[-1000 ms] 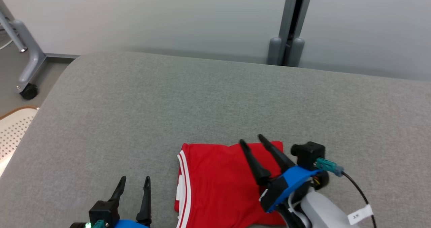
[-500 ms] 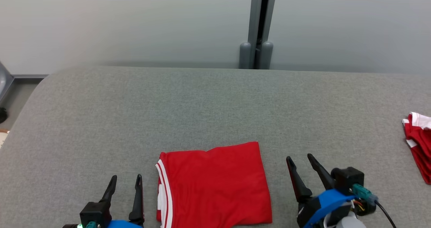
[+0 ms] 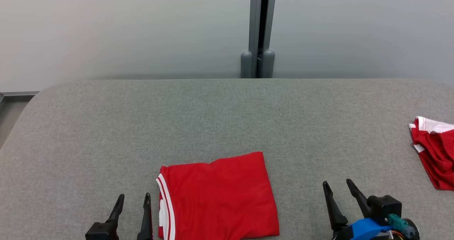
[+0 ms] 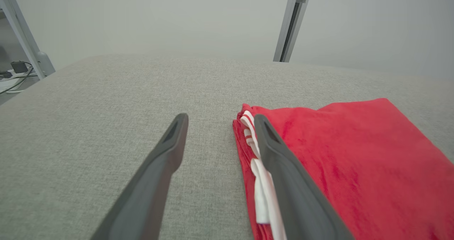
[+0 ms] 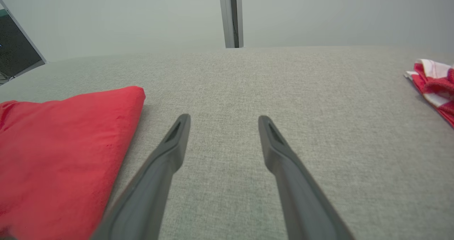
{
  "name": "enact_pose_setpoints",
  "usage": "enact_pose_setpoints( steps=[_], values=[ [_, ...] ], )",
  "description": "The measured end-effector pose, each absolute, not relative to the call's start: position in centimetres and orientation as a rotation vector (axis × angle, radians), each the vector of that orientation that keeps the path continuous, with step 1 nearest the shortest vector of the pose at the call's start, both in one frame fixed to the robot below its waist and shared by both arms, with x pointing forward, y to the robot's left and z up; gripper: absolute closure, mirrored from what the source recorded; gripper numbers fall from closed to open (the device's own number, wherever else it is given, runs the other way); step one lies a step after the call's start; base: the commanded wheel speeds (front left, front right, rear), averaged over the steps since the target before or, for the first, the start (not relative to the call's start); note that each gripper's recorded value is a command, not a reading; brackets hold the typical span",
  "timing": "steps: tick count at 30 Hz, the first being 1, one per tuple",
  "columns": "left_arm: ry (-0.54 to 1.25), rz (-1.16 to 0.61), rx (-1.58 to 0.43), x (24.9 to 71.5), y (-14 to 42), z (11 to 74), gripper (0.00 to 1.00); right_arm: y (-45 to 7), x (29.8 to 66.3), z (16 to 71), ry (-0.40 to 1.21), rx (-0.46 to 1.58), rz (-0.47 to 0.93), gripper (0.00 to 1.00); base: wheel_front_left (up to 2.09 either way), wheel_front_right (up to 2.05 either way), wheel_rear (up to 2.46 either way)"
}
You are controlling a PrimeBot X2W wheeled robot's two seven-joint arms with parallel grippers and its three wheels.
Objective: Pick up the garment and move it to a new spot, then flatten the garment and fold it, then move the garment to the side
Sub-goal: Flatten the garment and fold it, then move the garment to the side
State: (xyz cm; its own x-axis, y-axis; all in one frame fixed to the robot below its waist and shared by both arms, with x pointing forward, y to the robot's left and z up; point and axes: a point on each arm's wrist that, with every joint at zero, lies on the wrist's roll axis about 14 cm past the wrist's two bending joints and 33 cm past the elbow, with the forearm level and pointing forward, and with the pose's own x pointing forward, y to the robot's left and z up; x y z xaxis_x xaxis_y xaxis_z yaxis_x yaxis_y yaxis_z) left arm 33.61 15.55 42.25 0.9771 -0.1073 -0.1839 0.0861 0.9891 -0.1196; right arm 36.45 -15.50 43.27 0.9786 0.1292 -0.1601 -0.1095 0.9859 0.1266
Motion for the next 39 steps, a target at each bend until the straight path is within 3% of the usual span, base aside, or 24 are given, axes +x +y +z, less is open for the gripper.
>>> enact_pose_setpoints(
  steps=[11, 20, 31, 32, 34, 35, 39],
  values=[
    [0.205, -0.107, -0.119, 33.3, 15.1, 41.9, 0.00, -15.0, 36.5, 43.1, 0.174, 0.117, 0.136, 0.00, 0.00, 0.00, 0.00],
    [0.218, -0.079, -0.126, 32.6, 16.0, 41.5, 0.00, -8.5, 39.0, 43.8, 0.177, 0.101, 0.335, 0.00, 0.00, 0.00, 0.00],
    [0.257, 0.035, -0.147, 30.6, 19.1, 40.2, 0.00, -4.0, 38.4, 37.0, 0.442, -0.012, 0.500, 0.00, 0.00, 0.00, 0.00],
    [0.259, 0.039, -0.147, 30.5, 19.2, 40.2, 0.00, -3.8, 38.4, 36.8, 0.453, -0.006, 0.503, 0.71, 0.00, 0.00, 0.00],
    [0.262, 0.040, -0.147, 30.5, 19.3, 40.1, 0.00, -3.7, 38.4, 36.5, 0.465, -0.013, 0.512, 0.71, 0.00, 0.00, 0.00],
    [0.263, 0.033, -0.145, 30.6, 19.1, 40.1, 0.00, -3.7, 38.4, 36.5, 0.469, -0.009, 0.512, 1.00, 0.00, 0.00, 0.00],
    [0.269, -0.013, -0.140, 31.7, 17.9, 40.0, 0.00, -4.3, 38.3, 36.6, 0.464, 0.006, 0.489, 1.00, 0.00, 0.00, 0.00]
  ],
)
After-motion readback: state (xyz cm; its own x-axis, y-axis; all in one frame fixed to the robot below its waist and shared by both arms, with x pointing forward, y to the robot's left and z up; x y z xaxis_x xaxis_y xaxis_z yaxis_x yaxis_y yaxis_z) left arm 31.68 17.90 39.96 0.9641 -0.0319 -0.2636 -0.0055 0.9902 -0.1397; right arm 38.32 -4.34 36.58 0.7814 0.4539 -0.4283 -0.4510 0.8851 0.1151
